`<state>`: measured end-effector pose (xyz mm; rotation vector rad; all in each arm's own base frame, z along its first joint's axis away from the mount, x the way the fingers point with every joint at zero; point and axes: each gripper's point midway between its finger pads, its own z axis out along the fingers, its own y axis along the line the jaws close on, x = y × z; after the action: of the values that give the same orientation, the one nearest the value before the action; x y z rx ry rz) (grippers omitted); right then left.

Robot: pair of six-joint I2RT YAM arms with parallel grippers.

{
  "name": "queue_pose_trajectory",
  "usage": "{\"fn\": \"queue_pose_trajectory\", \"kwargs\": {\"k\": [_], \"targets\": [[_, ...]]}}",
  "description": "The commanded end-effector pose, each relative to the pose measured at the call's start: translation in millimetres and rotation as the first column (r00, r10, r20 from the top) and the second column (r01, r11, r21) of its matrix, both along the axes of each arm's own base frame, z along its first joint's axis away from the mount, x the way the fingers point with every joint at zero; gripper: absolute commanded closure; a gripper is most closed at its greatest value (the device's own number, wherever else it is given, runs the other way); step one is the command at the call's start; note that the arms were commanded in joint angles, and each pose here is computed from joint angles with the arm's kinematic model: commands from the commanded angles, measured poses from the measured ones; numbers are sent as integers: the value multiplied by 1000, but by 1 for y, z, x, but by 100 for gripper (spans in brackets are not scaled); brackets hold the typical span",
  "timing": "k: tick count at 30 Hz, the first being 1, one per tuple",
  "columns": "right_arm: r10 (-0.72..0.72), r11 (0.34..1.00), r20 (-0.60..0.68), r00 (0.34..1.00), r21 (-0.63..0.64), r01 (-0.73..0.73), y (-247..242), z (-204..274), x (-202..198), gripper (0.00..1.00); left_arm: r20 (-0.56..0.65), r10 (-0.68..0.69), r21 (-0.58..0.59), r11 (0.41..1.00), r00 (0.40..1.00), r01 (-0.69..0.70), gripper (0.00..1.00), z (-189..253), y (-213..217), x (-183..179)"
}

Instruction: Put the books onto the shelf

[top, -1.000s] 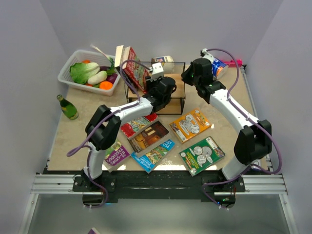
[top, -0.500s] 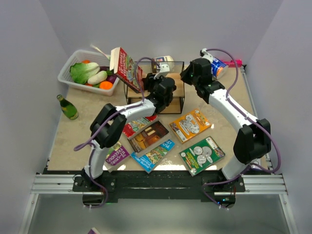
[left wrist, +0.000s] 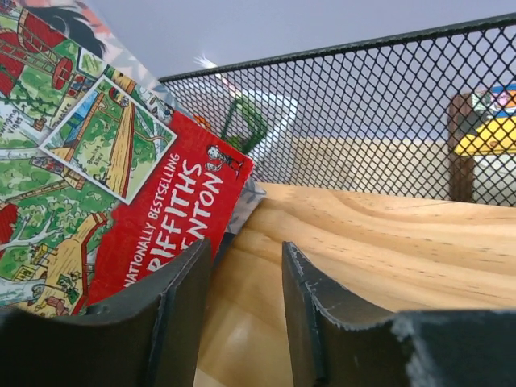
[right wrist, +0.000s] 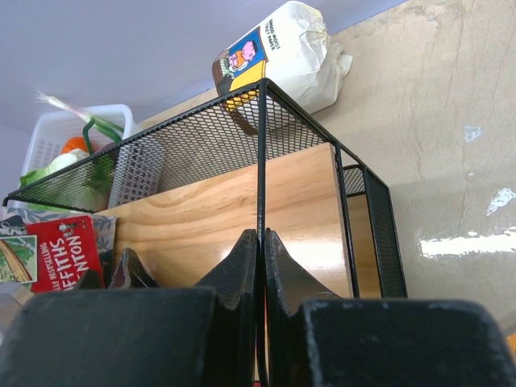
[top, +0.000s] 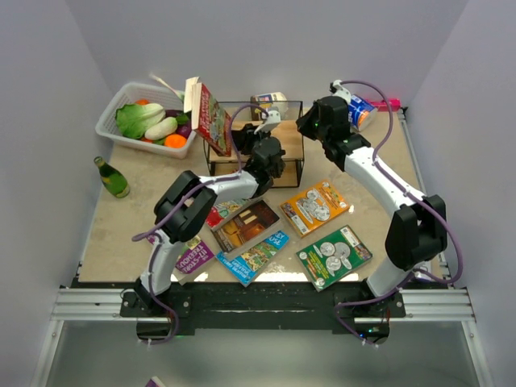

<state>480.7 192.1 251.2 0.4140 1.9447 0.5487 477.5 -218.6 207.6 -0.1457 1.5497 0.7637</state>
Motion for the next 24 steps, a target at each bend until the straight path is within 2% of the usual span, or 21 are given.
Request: {"fn": "queue_pose_trajectory", "kwargs": {"k": [1, 5, 10, 13, 19, 24], "targets": [[2, 998, -162, 987, -65, -13, -4, -56, -12, 100, -135, -132, -147, 983, 982, 112, 58, -25, -11, 7], [1, 998, -155, 988, -67, -11, -5, -53, -12, 100, -133, -167, -211, 968, 977, 137, 59, -28, -12, 9], [-1, 998, -148, 989, -69, -10, -6, -50, -13, 100, -169, -301, -282, 927, 938, 247, 56, -30, -29, 5], [0, 997, -149, 989, -72, -11, -6, -50, -13, 100, -206, -331, -292, 919, 921, 265, 57, -35, -35, 6], [5, 998, -148, 989, -66, -15, -5, -49, -14, 100, -334, -322, -302, 927, 886, 223, 61, -56, -28, 6], [9, 998, -151, 988, -65, -19, -4, -51, -14, 100, -405, -283, -326, 933, 870, 152, 66, -72, -4, 8]]}}
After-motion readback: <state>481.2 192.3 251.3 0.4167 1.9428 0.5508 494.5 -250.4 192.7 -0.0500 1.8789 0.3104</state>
